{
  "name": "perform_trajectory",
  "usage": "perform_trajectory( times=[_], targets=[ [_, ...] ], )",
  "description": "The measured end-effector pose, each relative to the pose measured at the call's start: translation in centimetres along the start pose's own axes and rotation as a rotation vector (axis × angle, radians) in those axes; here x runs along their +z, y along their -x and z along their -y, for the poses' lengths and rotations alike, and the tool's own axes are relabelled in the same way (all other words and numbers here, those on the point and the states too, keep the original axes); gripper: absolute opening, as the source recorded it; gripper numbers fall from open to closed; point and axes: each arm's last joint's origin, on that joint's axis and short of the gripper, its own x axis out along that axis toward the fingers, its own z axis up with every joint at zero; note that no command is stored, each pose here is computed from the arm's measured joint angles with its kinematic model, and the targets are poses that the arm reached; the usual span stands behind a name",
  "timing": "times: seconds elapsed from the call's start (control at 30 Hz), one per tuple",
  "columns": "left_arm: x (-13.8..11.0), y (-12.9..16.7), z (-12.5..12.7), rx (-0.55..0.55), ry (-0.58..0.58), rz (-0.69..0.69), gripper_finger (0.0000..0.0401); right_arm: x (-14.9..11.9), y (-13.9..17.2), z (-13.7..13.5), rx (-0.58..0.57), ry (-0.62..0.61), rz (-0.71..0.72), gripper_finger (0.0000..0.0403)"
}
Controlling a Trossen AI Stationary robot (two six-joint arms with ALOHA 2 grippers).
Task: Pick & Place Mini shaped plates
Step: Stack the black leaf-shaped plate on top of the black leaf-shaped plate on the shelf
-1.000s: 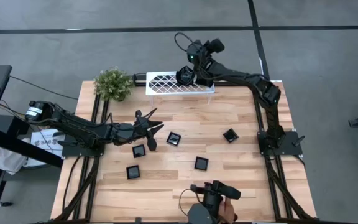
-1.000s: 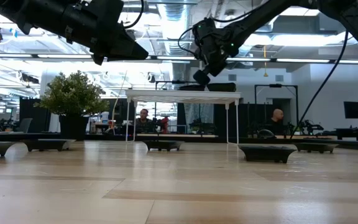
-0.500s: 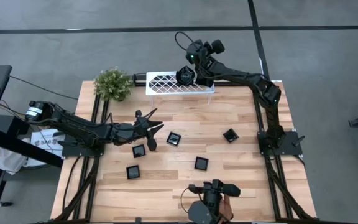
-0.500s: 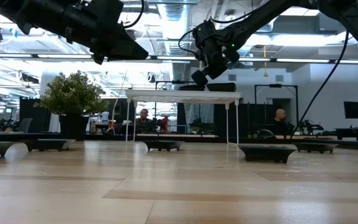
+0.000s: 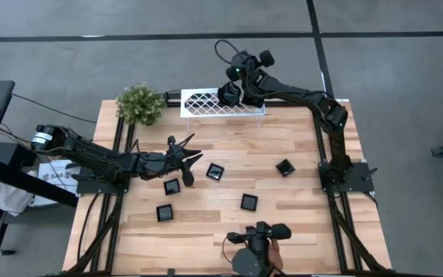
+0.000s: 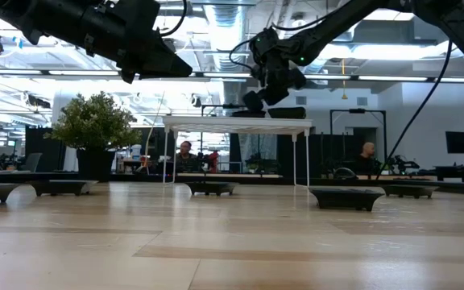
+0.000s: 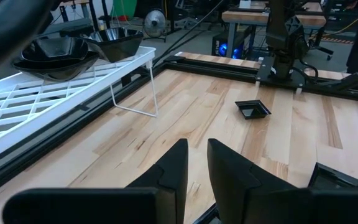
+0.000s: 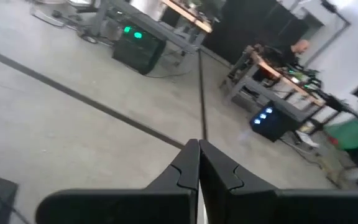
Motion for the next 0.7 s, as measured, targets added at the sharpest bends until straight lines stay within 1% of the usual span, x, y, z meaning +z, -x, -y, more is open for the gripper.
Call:
perform_trajectory(
  times=[0.13, 0.2, 0.4, 0.53, 0.7],
  targets=[
    [0.0, 0.0, 0.0, 0.0, 0.0, 0.0, 0.0063, 0.0, 0.1, -0.3, 0.077, -0.014, 0.014, 0.0],
    [0.0, 0.0, 0.0, 0.0, 0.0, 0.0, 0.0063, 0.1, 0.1, -0.3, 0.085, -0.016, 0.016, 0.0],
    [0.0, 0.0, 0.0, 0.0, 0.0, 0.0, 0.0063, 0.3, 0.0, 0.2, -0.062, 0.05, 0.009, 0.0],
    [0.0, 0.0, 0.0, 0.0, 0.0, 0.0, 0.0063, 0.1, -0.1, 0.1, -0.061, 0.068, 0.0, 0.0],
    [0.0, 0.0, 0.0, 0.0, 0.001, 0.002, 0.0063, -0.5, -0.2, -0.9, -0.044, 0.112, -0.006, 0.0]
  ],
)
